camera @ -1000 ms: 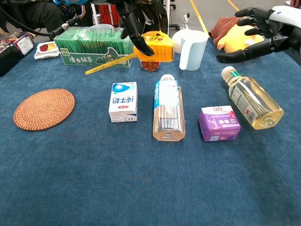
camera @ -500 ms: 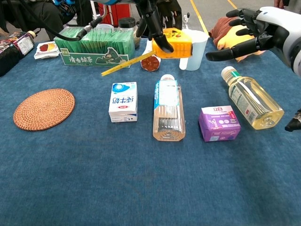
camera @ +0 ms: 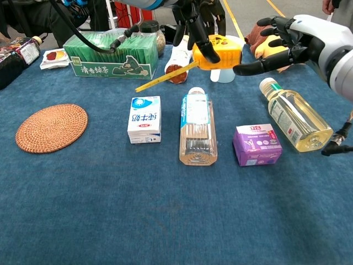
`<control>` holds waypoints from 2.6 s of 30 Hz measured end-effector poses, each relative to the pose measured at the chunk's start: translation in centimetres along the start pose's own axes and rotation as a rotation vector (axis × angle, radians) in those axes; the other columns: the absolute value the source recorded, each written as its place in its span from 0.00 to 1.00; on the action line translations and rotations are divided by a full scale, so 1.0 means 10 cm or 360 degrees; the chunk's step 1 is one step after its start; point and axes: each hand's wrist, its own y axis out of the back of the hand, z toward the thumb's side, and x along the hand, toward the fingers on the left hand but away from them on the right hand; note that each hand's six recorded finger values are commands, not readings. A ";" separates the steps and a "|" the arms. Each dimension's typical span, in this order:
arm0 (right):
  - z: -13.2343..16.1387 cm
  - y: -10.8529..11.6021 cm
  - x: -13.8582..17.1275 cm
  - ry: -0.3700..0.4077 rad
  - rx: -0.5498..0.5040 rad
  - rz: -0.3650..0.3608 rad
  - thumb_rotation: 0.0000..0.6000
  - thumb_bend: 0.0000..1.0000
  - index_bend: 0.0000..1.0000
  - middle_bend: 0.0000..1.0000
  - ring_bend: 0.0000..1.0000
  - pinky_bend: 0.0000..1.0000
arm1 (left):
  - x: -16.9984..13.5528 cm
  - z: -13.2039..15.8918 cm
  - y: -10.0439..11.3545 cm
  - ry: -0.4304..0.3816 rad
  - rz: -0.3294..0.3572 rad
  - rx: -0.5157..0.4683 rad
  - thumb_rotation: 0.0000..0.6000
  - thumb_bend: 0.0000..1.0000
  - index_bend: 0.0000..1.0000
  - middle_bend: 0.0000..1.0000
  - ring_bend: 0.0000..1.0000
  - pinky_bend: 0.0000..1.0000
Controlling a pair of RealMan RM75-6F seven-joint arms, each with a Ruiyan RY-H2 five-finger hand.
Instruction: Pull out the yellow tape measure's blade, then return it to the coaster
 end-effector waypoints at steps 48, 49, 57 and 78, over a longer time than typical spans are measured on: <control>-0.09 -0.02 -0.10 -0.0079 -0.0039 0.0008 0.89 0.19 0.00 0.10 0.11 0.20 | -0.04 -0.11 -0.09 0.0009 -0.0131 0.0038 0.98 0.40 0.54 0.49 0.51 0.59; -0.10 -0.02 -0.10 -0.0081 -0.0037 0.0007 0.89 0.19 0.00 0.10 0.11 0.20 | -0.04 -0.12 -0.09 0.0010 -0.0131 0.0040 0.97 0.40 0.54 0.49 0.51 0.59; -0.12 -0.01 -0.11 -0.0088 -0.0033 0.0006 0.89 0.21 0.03 0.12 0.13 0.20 | -0.05 -0.20 -0.11 0.0028 -0.0136 0.0047 0.98 0.40 0.54 0.49 0.51 0.59; -0.15 0.04 -0.11 -0.0095 -0.0061 -0.0023 0.90 0.35 0.49 0.25 0.25 0.26 | -0.05 -0.27 -0.10 0.0037 -0.0135 0.0045 0.97 0.40 0.54 0.49 0.51 0.59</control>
